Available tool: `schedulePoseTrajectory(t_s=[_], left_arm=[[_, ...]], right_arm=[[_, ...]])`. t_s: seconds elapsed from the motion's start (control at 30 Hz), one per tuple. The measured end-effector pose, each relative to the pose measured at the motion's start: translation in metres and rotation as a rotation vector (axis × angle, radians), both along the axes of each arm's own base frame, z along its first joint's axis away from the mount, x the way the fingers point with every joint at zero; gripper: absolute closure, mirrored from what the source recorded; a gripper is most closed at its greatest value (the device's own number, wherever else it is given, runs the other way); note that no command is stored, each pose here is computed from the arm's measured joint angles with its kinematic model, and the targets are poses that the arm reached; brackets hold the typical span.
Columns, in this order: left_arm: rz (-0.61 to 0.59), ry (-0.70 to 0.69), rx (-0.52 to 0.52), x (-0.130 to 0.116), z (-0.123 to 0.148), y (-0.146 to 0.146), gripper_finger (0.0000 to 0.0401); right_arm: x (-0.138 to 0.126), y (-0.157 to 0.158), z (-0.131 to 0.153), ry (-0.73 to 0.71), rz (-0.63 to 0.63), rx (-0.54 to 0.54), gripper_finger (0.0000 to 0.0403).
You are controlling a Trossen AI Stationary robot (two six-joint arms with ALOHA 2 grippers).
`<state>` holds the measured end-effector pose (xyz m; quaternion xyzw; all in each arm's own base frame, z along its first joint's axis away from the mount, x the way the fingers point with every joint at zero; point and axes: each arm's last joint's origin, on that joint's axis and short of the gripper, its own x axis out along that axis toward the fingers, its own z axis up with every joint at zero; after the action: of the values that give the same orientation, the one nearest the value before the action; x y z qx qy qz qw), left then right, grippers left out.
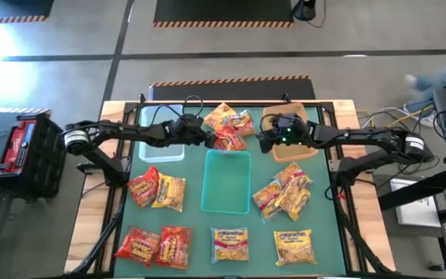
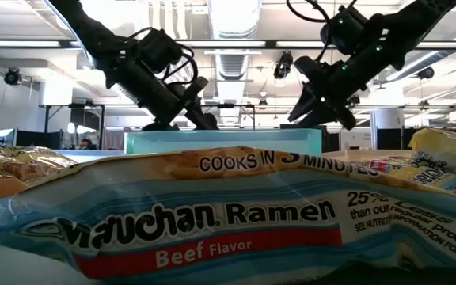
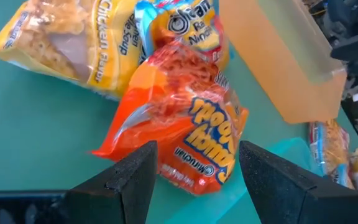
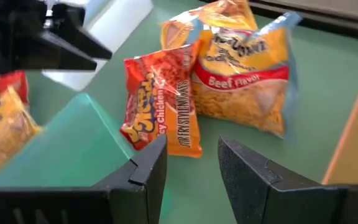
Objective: Sort Maruchan noodles
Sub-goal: Put the orange noodle pack into the transparent bin
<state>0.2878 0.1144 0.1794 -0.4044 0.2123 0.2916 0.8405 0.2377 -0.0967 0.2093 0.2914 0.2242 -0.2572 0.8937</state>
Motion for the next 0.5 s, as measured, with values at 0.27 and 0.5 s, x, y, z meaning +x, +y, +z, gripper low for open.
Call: schedulePoseTrajectory(t_s=[0.27,0.5], left_arm=[[-0.005,0.001,-0.021,0.000,0.000,-0.002,0.0191],[-0.003,0.077,-0.050,-0.008,-0.002,-0.005,0.0191]], right_arm=[[0.020,-0.007,0.002,0.068,0.094,-0.119,0.0271],[0.041,-0.016,-0.006,0.140,0.154,-0.171,0.0271]])
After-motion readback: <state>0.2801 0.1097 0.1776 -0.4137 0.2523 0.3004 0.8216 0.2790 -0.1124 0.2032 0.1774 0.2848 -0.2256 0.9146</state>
